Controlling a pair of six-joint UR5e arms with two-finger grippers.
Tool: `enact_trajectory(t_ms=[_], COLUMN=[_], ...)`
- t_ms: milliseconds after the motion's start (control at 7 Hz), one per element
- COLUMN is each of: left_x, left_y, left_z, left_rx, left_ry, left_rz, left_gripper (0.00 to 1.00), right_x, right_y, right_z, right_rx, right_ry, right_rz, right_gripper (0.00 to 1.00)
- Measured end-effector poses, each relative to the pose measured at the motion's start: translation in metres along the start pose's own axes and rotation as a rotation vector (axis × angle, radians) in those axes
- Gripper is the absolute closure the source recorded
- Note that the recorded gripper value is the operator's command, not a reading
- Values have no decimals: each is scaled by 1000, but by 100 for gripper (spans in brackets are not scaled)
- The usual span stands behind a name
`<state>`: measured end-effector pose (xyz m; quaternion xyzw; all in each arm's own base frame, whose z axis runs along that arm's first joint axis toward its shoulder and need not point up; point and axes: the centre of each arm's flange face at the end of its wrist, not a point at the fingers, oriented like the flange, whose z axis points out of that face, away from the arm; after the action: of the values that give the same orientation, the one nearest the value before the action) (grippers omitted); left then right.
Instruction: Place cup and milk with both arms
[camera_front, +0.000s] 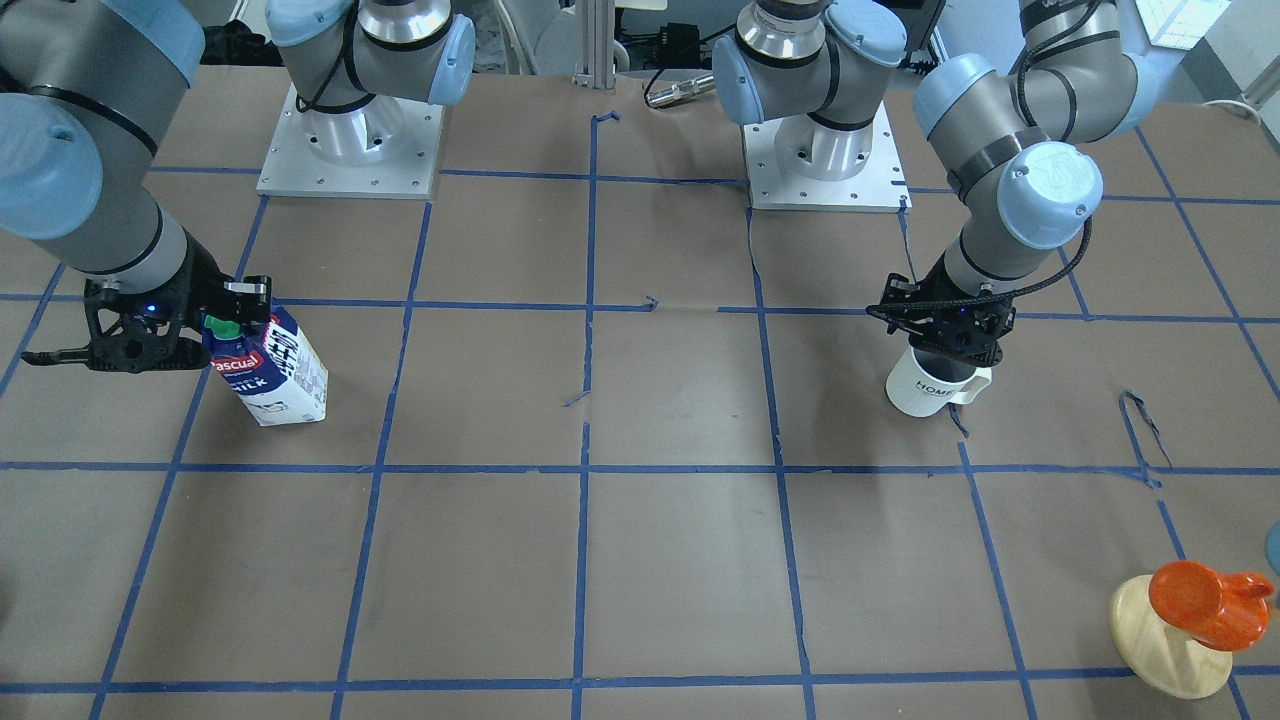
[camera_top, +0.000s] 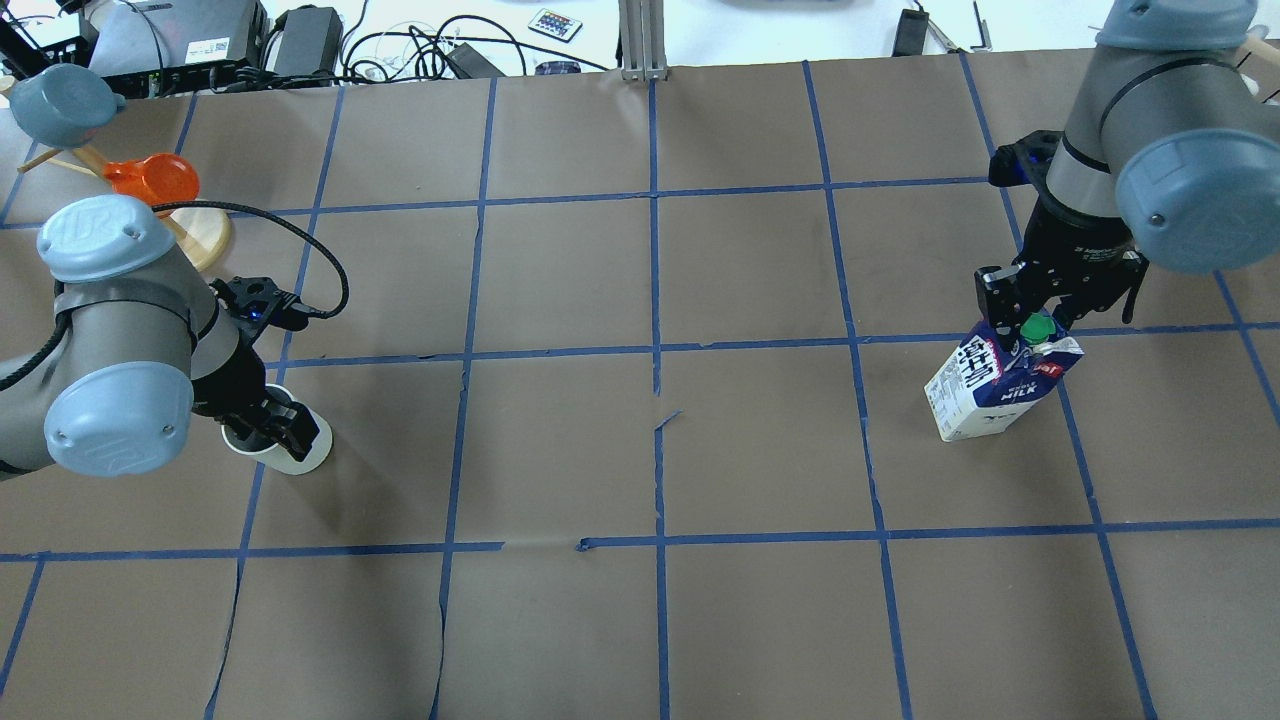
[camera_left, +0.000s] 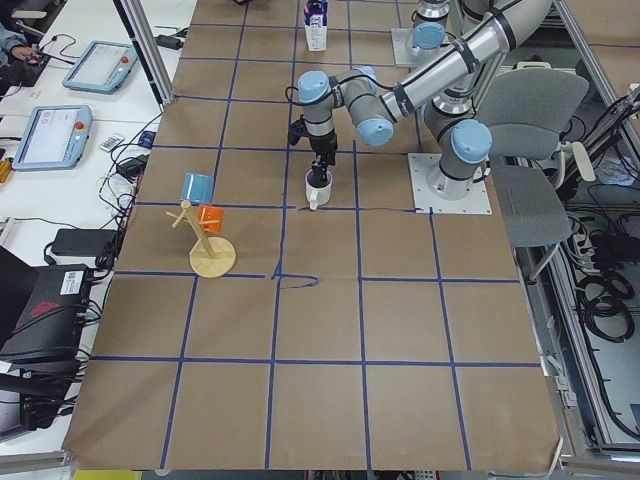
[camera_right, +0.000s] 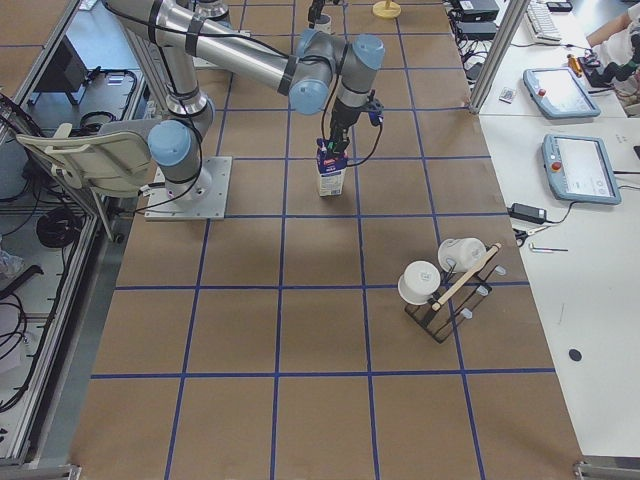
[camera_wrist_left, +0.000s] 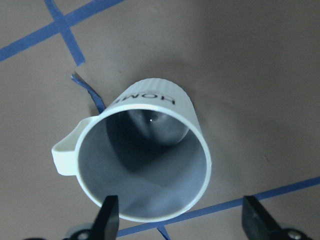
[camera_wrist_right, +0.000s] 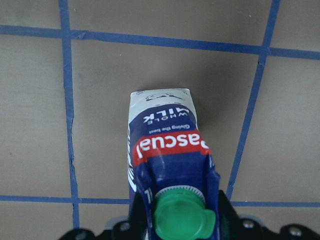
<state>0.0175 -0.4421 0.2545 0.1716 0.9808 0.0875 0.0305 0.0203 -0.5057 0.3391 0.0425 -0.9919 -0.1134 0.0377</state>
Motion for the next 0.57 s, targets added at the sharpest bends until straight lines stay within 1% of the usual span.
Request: enact_trajectory(t_ms=[286,571], left_x=[0,-1], left_y=[-1,-3], left_z=[2,0], left_rx=[-2,6], left_ry=[3,-3], left_rz=[2,2], left_gripper=[100,100], right_x=[1,2], right_y=[-1,-2], right_z=[-3,-15], right_rx=[8,27], right_ry=[4,5], right_rz=[1,5], right_gripper=[93,93])
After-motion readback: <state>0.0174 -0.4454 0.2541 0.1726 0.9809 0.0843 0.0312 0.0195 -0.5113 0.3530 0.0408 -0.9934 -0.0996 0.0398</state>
